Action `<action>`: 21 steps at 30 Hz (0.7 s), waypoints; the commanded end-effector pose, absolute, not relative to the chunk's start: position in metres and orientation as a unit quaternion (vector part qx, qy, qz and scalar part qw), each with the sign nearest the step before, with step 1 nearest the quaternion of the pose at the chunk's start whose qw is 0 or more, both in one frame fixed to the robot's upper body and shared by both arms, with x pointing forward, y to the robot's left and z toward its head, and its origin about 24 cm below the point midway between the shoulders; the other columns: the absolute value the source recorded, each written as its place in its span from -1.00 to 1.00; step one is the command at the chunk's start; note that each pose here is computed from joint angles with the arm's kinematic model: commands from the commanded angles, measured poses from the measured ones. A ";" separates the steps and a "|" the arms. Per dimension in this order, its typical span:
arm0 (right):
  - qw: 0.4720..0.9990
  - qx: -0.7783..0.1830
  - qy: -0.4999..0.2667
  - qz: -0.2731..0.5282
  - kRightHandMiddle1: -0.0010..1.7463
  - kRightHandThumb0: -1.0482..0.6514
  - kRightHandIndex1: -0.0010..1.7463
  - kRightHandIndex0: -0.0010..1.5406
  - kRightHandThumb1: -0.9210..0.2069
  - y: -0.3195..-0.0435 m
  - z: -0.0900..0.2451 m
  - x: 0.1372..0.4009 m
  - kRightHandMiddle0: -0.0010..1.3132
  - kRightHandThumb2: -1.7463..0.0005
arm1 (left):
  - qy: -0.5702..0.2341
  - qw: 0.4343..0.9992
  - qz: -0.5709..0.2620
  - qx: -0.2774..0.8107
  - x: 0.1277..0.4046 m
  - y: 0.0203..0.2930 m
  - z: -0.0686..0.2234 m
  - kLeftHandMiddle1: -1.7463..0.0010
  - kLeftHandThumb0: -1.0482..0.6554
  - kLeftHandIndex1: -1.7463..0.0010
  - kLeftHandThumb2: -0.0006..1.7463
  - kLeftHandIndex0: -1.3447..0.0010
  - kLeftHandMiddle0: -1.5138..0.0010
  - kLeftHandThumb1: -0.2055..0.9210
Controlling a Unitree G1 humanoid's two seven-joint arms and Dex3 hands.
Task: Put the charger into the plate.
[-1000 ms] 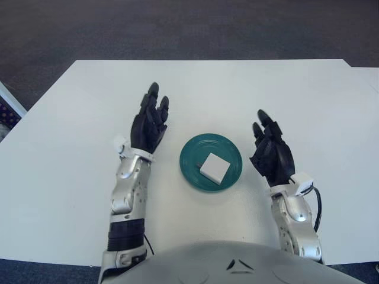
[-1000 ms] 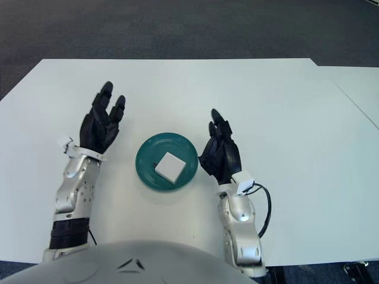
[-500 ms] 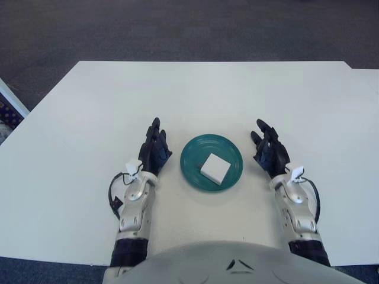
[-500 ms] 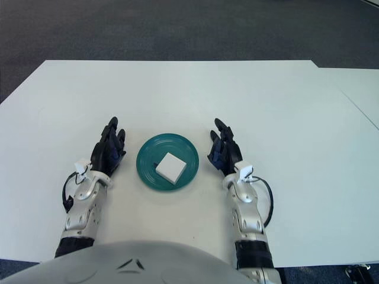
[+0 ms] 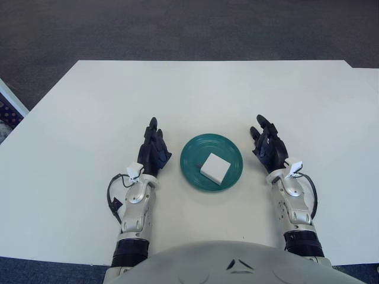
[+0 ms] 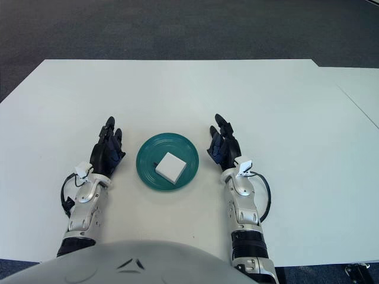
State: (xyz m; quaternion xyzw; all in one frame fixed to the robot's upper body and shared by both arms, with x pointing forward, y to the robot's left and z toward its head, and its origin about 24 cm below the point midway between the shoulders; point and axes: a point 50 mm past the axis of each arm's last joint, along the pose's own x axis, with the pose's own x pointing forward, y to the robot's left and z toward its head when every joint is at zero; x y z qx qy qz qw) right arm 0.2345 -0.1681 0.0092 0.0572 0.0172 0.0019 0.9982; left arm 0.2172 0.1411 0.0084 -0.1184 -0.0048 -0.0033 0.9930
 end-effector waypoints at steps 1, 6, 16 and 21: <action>0.995 0.062 0.079 -0.014 -0.61 -0.68 -0.99 -0.83 -1.00 -0.172 -0.014 0.223 -1.00 -0.02 | 0.032 0.991 -0.003 -0.129 0.208 0.143 -0.008 1.00 -1.00 1.00 0.12 1.00 1.00 1.00; 0.994 0.068 0.082 -0.016 -0.60 -0.66 -0.99 -0.81 -1.00 -0.173 -0.015 0.224 -1.00 -0.02 | 0.029 0.989 0.006 -0.148 0.207 0.143 -0.011 1.00 -1.00 1.00 0.14 1.00 1.00 1.00; 0.995 0.064 0.080 -0.014 -0.67 -0.68 -1.00 -0.85 -1.00 -0.171 -0.015 0.225 -1.00 -0.05 | 0.025 0.991 0.010 -0.130 0.206 0.142 -0.008 1.00 -1.00 1.00 0.08 1.00 1.00 1.00; 0.995 0.068 0.074 -0.021 -0.71 -0.69 -1.00 -0.86 -1.00 -0.168 -0.014 0.224 -1.00 -0.06 | 0.016 0.993 0.013 -0.119 0.204 0.142 -0.004 1.00 -1.00 1.00 0.06 1.00 1.00 1.00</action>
